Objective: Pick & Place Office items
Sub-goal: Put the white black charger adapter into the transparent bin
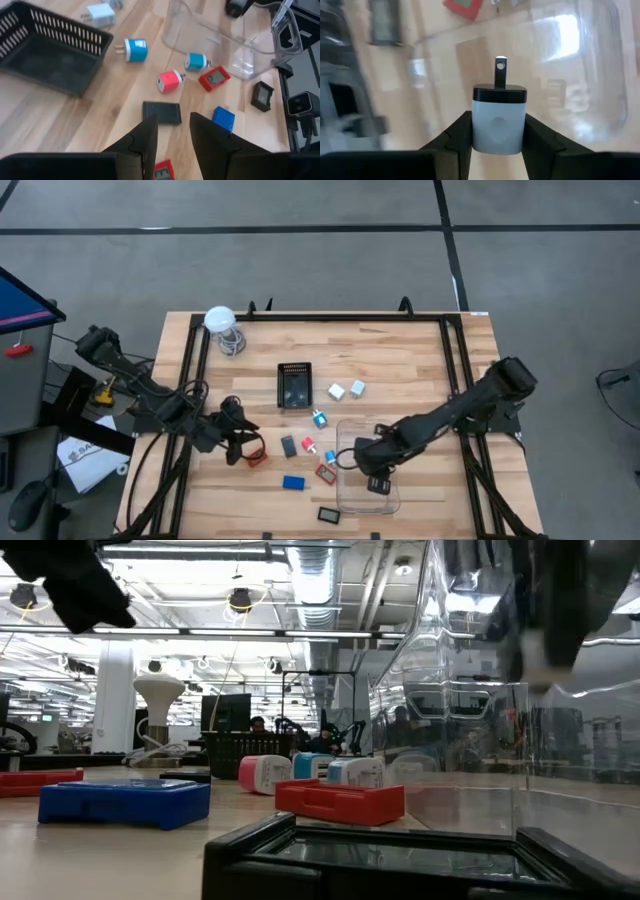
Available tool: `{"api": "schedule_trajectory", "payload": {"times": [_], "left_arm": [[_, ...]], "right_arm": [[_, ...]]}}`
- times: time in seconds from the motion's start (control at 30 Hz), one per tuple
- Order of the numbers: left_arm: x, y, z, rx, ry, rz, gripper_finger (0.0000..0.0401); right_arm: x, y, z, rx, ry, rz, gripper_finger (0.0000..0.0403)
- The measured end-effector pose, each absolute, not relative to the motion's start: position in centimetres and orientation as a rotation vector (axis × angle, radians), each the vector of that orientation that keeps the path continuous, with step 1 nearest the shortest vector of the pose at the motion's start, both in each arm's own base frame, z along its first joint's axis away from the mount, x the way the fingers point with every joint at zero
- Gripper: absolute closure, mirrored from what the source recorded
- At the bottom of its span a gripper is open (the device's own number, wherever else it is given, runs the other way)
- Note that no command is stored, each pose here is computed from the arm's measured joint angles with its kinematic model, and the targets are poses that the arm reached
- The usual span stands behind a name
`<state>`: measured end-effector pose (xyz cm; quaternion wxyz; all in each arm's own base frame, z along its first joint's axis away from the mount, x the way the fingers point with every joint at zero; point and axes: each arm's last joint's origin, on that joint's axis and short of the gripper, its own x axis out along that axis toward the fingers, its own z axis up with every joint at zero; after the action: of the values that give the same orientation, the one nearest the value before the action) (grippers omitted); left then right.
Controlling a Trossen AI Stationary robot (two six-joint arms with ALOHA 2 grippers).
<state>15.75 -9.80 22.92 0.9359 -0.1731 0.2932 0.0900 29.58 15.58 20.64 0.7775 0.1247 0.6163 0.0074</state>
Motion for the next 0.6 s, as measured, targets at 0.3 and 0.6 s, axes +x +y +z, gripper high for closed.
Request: {"api": "schedule_trajectory", "payload": {"times": [0.3, 0.6], "left_arm": [[15.9, -9.8, 23.1, -0.352, 0.573, 0.176, 0.0290], [15.9, -9.8, 23.2, -0.351, 0.572, 0.176, 0.0290]], "right_arm": [[31.2, 14.4, 17.2, 0.142, 1.425, 0.055, 0.0284], [31.5, 13.8, 16.6, 0.123, 1.425, 0.054, 0.0284]]}}
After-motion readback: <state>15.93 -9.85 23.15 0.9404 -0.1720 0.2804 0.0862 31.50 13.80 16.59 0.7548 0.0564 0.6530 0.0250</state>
